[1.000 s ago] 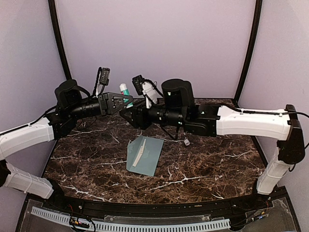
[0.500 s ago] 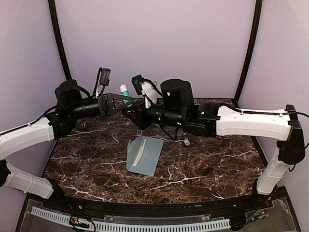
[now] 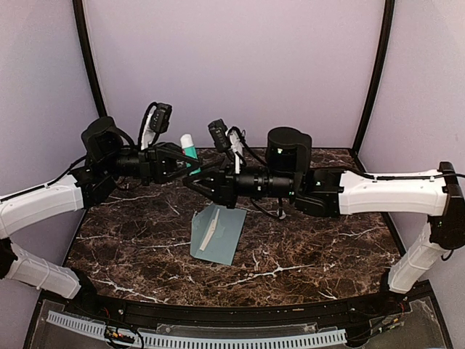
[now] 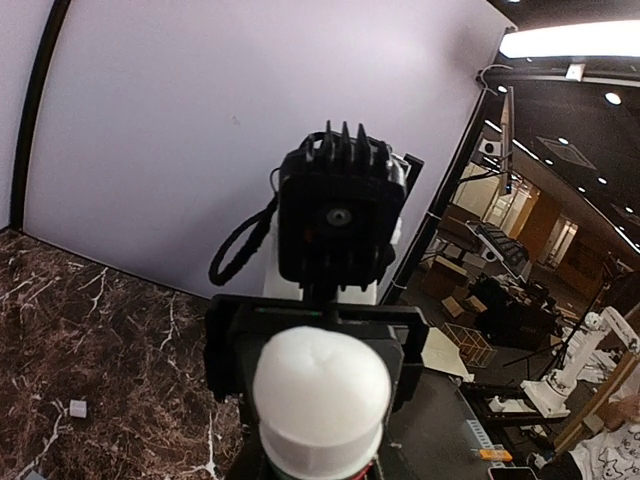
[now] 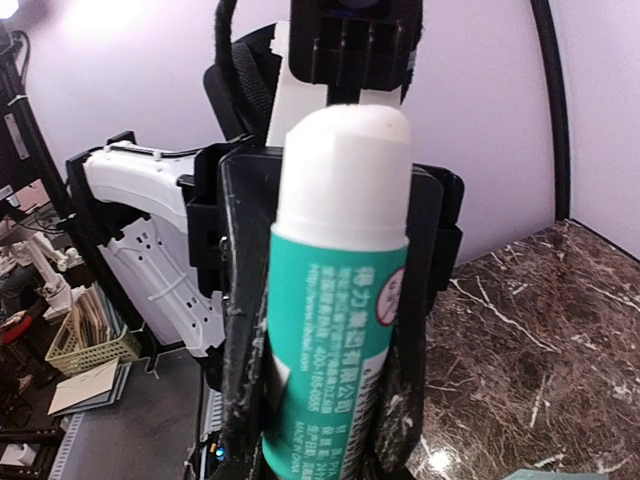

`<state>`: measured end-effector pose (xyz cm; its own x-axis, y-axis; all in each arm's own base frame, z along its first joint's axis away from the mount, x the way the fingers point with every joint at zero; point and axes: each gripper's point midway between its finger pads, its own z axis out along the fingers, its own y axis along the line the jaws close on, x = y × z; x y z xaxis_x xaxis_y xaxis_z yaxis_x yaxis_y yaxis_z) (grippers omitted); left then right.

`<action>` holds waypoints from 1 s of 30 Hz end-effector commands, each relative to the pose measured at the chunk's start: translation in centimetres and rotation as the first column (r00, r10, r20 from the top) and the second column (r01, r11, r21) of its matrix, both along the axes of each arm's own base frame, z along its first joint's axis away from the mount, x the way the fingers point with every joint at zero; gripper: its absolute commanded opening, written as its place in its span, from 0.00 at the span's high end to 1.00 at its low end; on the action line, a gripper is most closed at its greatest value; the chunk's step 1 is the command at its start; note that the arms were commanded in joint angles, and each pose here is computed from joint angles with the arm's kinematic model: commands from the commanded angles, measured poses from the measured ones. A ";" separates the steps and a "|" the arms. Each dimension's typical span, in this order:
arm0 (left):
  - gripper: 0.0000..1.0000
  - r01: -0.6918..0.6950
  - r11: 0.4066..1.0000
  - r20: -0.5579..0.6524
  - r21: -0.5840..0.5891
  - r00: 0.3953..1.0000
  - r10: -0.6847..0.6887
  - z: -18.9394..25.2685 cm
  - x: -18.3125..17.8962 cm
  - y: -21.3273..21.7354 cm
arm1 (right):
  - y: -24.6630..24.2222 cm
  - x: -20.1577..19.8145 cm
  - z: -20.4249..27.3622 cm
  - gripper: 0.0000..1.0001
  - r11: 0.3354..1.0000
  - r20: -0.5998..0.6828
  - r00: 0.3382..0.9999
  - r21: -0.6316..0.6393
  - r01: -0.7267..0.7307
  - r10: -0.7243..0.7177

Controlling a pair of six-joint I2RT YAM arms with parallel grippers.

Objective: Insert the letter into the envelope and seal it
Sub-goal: Unscrew the solid glue.

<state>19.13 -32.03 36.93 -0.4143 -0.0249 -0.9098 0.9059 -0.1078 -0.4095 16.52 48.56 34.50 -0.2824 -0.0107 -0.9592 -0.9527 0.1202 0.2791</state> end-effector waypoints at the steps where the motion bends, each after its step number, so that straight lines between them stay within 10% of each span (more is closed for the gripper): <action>1: 1.00 0.185 0.983 0.028 0.006 0.982 -0.185 0.7 -3.2 0.8 | -1.9 -5.3 7.5 0.93 0.934 0.150 0.955 0.220 -0.283 0.254; 11: 1.00 0.182 0.983 0.046 -0.003 0.982 -0.182 1.2 -3.4 1.0 | -1.8 -5.2 7.2 0.89 0.935 0.128 0.958 0.221 -0.278 0.255; 20: 1.00 -0.105 0.992 0.074 -0.073 0.991 0.111 3.0 0.1 1.5 | -4.1 0.1 4.5 0.37 0.983 0.066 0.996 0.177 0.053 -0.065; 30: 1.00 -0.372 0.928 0.004 -0.019 0.928 0.372 1.9 4.8 2.3 | -2.0 4.0 -0.4 0.38 0.964 0.028 0.964 -0.030 0.264 -0.263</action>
<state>21.41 -30.50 39.47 -0.3614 -0.1650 -0.9177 0.9226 0.0791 -0.3776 18.49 45.54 35.52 -0.2600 0.0809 -0.9622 -0.9299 0.2476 0.2721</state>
